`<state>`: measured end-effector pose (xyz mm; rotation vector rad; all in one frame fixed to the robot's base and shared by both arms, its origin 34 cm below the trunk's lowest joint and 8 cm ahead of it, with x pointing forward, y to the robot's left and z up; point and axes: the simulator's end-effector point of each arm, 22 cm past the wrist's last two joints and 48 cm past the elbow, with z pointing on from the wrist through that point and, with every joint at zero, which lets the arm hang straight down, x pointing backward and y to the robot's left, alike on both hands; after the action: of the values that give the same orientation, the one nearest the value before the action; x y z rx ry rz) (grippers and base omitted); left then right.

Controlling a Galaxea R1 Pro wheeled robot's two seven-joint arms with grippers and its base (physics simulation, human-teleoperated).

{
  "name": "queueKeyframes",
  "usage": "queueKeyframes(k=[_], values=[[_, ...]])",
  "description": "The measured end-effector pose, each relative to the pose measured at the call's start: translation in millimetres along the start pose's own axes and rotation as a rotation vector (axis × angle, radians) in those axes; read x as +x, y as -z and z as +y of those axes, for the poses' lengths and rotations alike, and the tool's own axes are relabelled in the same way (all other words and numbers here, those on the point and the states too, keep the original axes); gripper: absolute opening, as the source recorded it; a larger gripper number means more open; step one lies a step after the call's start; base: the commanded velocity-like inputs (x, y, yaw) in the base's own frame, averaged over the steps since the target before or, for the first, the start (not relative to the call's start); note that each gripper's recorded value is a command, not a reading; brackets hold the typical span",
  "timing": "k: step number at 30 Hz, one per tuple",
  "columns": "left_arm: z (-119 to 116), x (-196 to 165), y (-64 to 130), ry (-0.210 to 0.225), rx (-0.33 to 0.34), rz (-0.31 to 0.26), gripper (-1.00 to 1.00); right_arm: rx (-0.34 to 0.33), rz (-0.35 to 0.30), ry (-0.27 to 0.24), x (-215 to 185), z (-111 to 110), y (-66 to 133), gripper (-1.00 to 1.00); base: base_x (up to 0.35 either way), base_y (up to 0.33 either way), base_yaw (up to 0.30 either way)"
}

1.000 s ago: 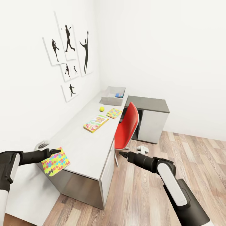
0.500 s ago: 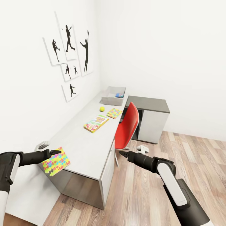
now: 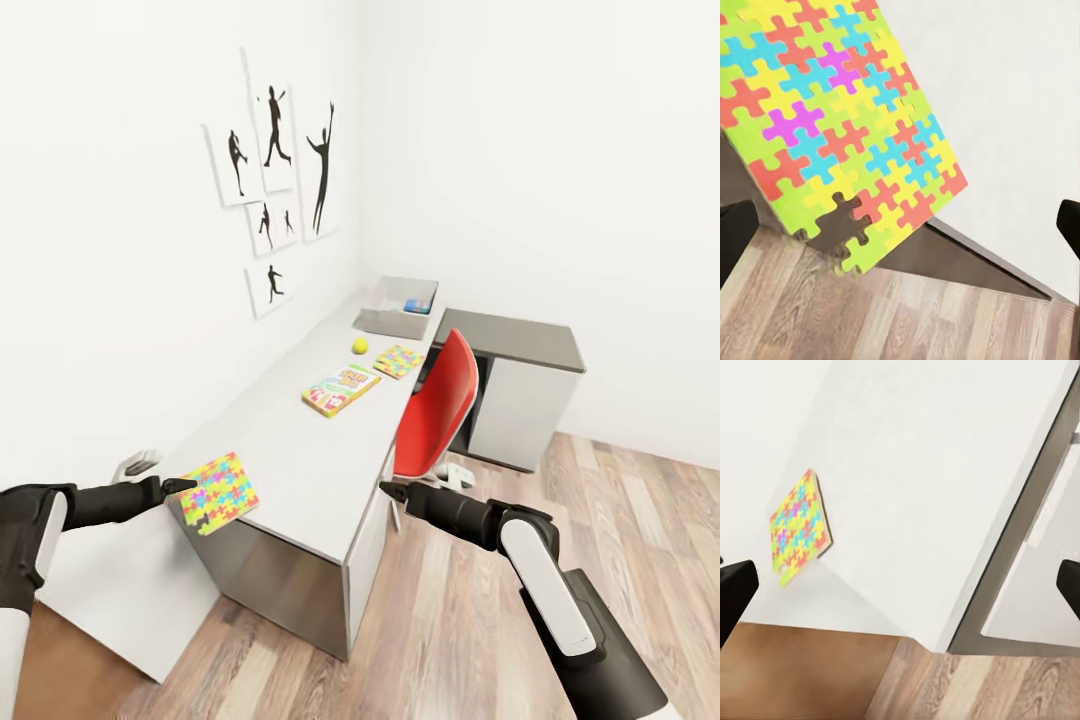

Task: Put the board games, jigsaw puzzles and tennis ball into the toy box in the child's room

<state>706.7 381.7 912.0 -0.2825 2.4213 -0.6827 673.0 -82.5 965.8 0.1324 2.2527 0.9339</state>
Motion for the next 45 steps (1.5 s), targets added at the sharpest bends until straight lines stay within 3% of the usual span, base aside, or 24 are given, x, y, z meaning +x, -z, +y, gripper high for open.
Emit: queueKeyframes(k=[20, 45], values=[[-2.9, 1.0, -1.9, -0.001, 0.007, 0.002, 1.0, -0.001, 0.002, 0.001, 0.6, 0.5, -0.5, 1.0, -0.202, 0.0, 0.284], [-4.2, 1.3, -2.4, -0.002, 0.01, 0.001, 1.0, -0.003, 0.004, 0.003, 1.8, 2.2, -0.9, 1.0, -0.013, 0.0, 0.286]])
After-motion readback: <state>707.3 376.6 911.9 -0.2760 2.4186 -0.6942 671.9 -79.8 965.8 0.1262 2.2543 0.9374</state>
